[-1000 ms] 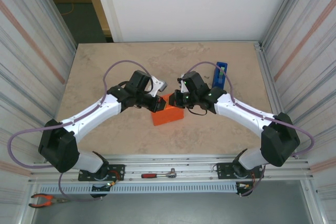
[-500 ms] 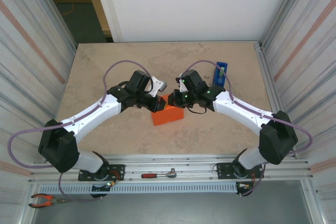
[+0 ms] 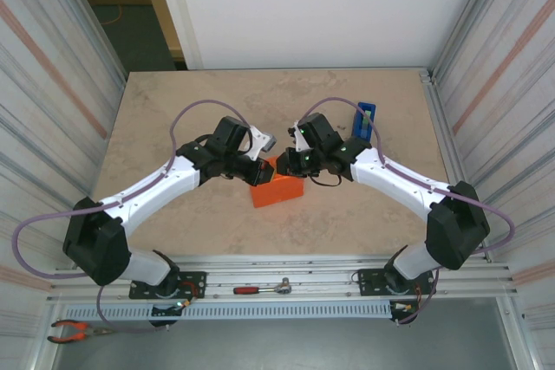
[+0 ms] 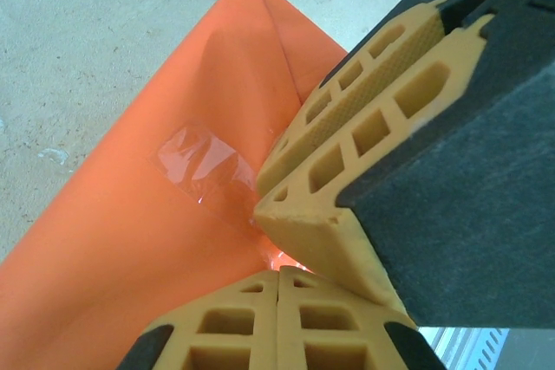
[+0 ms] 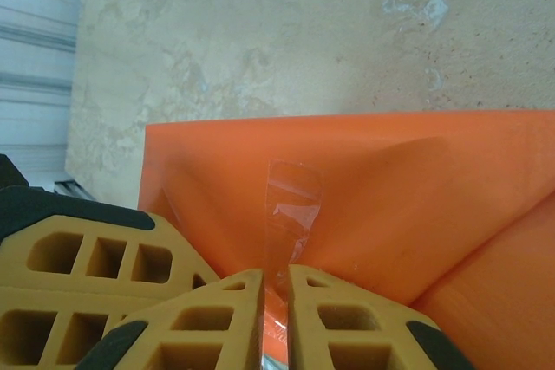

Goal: Wrap the gift box in paper

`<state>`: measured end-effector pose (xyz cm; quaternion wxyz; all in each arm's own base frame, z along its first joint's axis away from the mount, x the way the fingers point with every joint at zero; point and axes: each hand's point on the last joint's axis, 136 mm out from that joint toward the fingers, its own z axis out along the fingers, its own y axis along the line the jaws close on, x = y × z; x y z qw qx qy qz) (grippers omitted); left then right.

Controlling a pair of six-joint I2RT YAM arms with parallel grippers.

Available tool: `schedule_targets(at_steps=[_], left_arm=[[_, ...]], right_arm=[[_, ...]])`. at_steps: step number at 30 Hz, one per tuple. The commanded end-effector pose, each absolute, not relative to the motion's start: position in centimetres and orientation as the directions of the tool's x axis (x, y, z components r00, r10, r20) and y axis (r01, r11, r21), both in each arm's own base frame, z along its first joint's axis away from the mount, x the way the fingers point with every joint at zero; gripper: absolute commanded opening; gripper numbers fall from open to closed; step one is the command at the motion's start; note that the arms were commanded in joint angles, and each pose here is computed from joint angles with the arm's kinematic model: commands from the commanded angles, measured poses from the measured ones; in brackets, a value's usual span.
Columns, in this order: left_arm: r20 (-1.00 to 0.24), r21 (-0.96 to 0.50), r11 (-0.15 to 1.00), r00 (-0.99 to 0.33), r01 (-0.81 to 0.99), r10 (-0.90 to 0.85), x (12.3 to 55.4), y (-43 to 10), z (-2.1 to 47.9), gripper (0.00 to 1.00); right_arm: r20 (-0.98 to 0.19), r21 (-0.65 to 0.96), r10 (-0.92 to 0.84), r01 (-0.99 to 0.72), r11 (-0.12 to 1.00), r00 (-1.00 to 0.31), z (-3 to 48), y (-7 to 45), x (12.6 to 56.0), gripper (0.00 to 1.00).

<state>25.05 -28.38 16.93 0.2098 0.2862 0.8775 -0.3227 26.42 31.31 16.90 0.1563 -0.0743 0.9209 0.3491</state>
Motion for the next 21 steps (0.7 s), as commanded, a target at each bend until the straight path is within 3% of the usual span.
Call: schedule_targets(at_steps=[1, 21], left_arm=[[-0.446, -0.412, 0.686, -0.789, 0.600, 0.422, 23.95, -26.78, 12.84, 0.00], [-0.439, -0.411, 0.688, -0.791, 0.598, 0.425, 23.84, -26.69, 12.57, 0.00]], right_arm=[[-0.247, 0.559, -0.120, -0.243, 0.793, -0.961, 13.57, 30.18, 24.36, 0.17], [-0.248, 0.573, -0.116, -0.242, 0.783, -0.962, 14.27, 30.19, 24.16, 0.23]])
